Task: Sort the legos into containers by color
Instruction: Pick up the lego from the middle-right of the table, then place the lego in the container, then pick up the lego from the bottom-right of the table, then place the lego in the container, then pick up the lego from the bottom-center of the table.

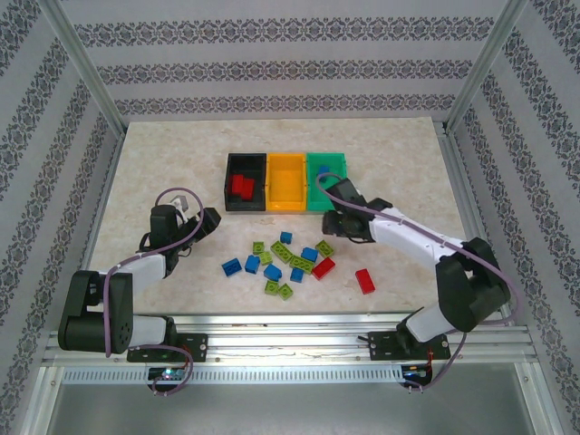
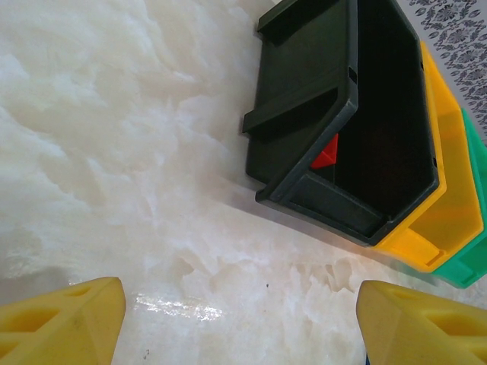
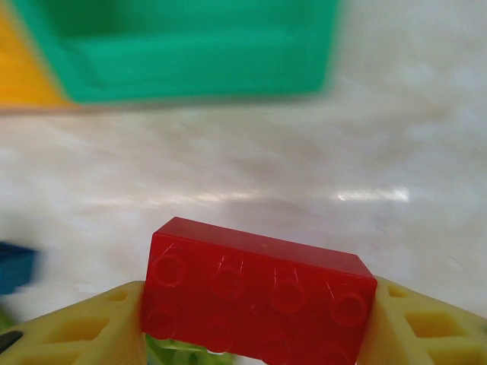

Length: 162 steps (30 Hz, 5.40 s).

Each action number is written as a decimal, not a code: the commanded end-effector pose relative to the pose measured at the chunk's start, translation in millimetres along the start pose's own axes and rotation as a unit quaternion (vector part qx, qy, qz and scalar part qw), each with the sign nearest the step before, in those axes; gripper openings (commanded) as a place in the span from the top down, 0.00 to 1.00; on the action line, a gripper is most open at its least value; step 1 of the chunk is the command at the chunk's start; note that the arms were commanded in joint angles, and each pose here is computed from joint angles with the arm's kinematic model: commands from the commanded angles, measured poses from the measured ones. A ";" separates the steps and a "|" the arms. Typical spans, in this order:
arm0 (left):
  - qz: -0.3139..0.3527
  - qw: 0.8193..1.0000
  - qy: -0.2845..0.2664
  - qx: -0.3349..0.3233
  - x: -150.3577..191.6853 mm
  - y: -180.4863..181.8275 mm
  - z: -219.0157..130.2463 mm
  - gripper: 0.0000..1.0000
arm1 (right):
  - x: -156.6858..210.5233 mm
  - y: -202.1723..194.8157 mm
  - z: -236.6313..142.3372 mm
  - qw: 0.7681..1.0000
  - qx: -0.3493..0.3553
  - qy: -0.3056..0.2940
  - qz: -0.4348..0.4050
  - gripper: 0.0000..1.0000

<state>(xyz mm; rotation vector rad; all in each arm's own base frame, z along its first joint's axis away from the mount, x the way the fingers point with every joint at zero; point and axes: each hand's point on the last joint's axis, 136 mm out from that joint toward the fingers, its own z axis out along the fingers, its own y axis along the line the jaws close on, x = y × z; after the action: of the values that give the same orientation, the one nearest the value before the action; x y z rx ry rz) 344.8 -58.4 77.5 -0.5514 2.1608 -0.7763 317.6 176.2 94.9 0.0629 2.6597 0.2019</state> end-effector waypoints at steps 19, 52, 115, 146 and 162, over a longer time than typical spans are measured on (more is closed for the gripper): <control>-0.022 0.999 -0.008 0.036 -7.8 -5.3 1.3 0.20 | -123.9 228.6 20.8 0.984 -0.126 -0.043 -0.120 0.26; -0.028 0.999 -0.006 0.038 -7.9 -2.9 2.0 0.20 | 115.1 -4.6 -26.8 0.991 -0.002 0.074 -0.109 0.25; -0.045 0.998 0.004 0.039 -5.9 5.3 7.8 0.19 | 18.4 76.2 -26.7 0.992 -0.099 0.020 -0.080 0.76; -0.050 0.998 0.009 0.045 -5.7 4.6 8.9 0.18 | -153.0 229.1 41.9 0.969 -0.201 -0.042 -0.137 0.42; -0.054 0.997 0.011 0.049 -4.9 3.4 9.1 0.18 | -26.3 168.6 1.9 0.965 -0.212 -0.047 -0.149 0.38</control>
<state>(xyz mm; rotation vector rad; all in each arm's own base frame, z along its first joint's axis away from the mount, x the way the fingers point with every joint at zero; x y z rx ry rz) 348.8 -61.1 65.2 -0.6227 2.1555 -0.9382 347.0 342.7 118.8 -0.5047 2.5213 0.6023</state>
